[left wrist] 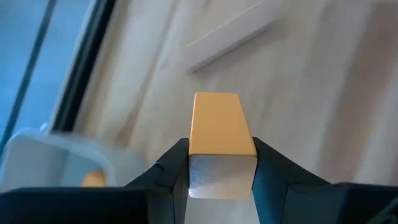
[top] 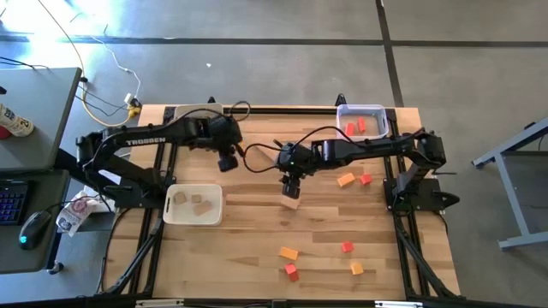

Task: Sort & place blocks by color
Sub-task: Put the yellow block into the gray bin

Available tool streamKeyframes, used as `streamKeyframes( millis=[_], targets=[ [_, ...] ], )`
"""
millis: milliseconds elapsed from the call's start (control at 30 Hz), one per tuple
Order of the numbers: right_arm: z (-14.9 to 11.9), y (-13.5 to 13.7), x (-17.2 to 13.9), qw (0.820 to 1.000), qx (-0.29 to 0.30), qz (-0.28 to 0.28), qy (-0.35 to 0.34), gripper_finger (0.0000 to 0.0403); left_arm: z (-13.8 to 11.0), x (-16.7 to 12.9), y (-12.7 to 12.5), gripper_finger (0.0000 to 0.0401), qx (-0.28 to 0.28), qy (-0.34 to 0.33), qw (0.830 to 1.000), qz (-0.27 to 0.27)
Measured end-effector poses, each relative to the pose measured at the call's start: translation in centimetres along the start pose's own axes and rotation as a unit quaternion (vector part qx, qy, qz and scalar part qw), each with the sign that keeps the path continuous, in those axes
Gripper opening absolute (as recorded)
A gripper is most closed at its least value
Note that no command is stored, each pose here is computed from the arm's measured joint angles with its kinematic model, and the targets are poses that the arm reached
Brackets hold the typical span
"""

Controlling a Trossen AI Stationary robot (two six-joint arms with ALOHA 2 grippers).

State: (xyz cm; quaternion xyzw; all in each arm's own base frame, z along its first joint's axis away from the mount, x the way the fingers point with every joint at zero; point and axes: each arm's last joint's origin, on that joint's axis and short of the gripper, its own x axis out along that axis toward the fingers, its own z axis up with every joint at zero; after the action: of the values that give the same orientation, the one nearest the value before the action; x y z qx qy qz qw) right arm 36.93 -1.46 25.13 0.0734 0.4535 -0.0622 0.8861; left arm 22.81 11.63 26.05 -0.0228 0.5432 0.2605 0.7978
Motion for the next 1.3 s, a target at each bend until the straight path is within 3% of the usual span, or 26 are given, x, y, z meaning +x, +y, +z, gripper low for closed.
streamKeyframes(
  millis=[400, 667, 967, 1300],
  targets=[
    [-1.0, 1.3, 2.2, 0.999, -0.015, 0.011, 0.040, 0.0165, -1.7, 1.0, 6.4, 0.0105, -0.105, 0.056, 0.986, 0.118],
    [-1.3, 2.4, 2.8, 0.999, -0.030, -0.003, 0.043, 0.0165, -3.3, 1.3, 10.0, 0.0106, -0.170, 0.078, 0.971, 0.147],
    [-1.6, 4.5, 2.6, 0.999, -0.038, 0.013, 0.036, 0.0168, -4.5, 2.3, 12.3, 0.0109, -0.235, 0.102, 0.955, 0.151],
    [-2.7, 6.7, 2.3, 0.998, -0.023, -0.002, 0.052, 0.0211, -4.8, 5.8, 12.8, 0.0110, -0.234, 0.161, 0.950, 0.127]
  ],
)
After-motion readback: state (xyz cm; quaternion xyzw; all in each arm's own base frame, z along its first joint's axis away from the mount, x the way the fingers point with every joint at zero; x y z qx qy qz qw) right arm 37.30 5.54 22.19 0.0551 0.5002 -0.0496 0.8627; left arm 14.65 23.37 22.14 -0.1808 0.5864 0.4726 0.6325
